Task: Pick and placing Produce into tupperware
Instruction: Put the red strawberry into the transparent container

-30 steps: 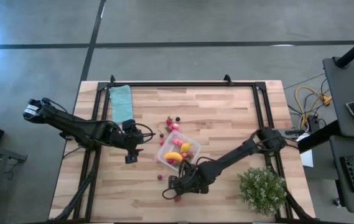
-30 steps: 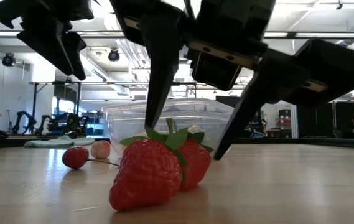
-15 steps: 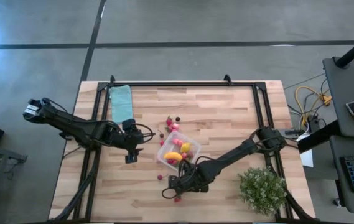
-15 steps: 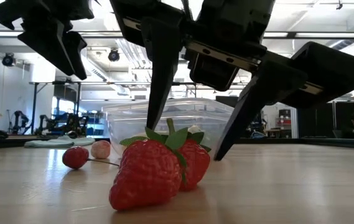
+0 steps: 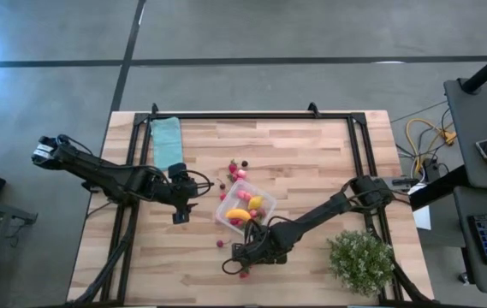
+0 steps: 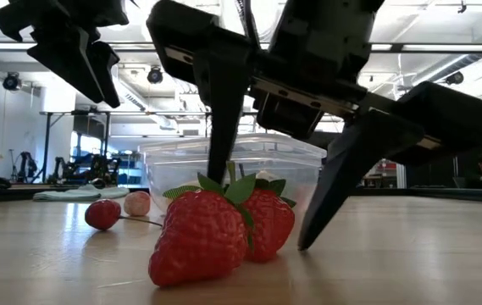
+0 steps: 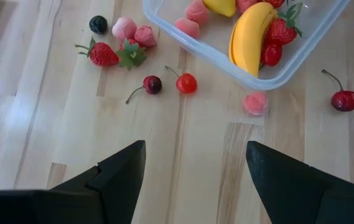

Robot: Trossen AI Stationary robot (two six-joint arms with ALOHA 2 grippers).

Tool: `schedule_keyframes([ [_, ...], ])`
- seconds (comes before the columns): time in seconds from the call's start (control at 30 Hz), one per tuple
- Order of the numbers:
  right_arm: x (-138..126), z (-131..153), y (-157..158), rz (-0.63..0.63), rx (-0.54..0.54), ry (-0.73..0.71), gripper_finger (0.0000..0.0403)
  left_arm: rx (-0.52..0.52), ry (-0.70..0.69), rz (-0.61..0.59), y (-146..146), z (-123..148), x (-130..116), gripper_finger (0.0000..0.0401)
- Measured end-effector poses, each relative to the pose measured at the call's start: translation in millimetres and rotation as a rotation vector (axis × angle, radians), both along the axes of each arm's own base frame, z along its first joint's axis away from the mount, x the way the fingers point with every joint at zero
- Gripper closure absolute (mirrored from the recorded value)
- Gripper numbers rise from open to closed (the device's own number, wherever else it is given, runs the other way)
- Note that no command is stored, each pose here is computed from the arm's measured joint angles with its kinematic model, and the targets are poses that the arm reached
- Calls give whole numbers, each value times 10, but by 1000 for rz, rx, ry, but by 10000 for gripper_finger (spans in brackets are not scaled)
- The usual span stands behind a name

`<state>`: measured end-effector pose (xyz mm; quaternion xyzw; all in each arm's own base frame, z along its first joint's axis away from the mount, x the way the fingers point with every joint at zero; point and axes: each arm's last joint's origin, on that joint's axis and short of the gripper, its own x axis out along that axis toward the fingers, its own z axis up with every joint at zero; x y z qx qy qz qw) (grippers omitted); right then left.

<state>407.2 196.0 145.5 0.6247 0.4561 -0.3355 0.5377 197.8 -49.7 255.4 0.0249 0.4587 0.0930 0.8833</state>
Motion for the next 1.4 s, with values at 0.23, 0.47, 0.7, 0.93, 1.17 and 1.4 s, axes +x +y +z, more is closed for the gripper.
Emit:
schedule_keyframes([
  [0.23,8,33,25,28,16,-4,168,13,1,-12,0,1,1,138],
  [0.47,-14,57,93,64,22,-3,168,14,0,-12,0,2,2,138],
  [0.7,-33,39,66,44,-13,18,168,15,-1,-11,1,2,2,138],
  [0.93,-30,38,62,30,-23,11,170,16,-2,-11,1,2,3,138],
  [1.17,-27,38,61,19,-19,11,201,14,-5,-11,0,4,6,138],
  [1.4,-21,38,53,-21,-30,3,218,14,-6,-11,-1,5,6,138],
])
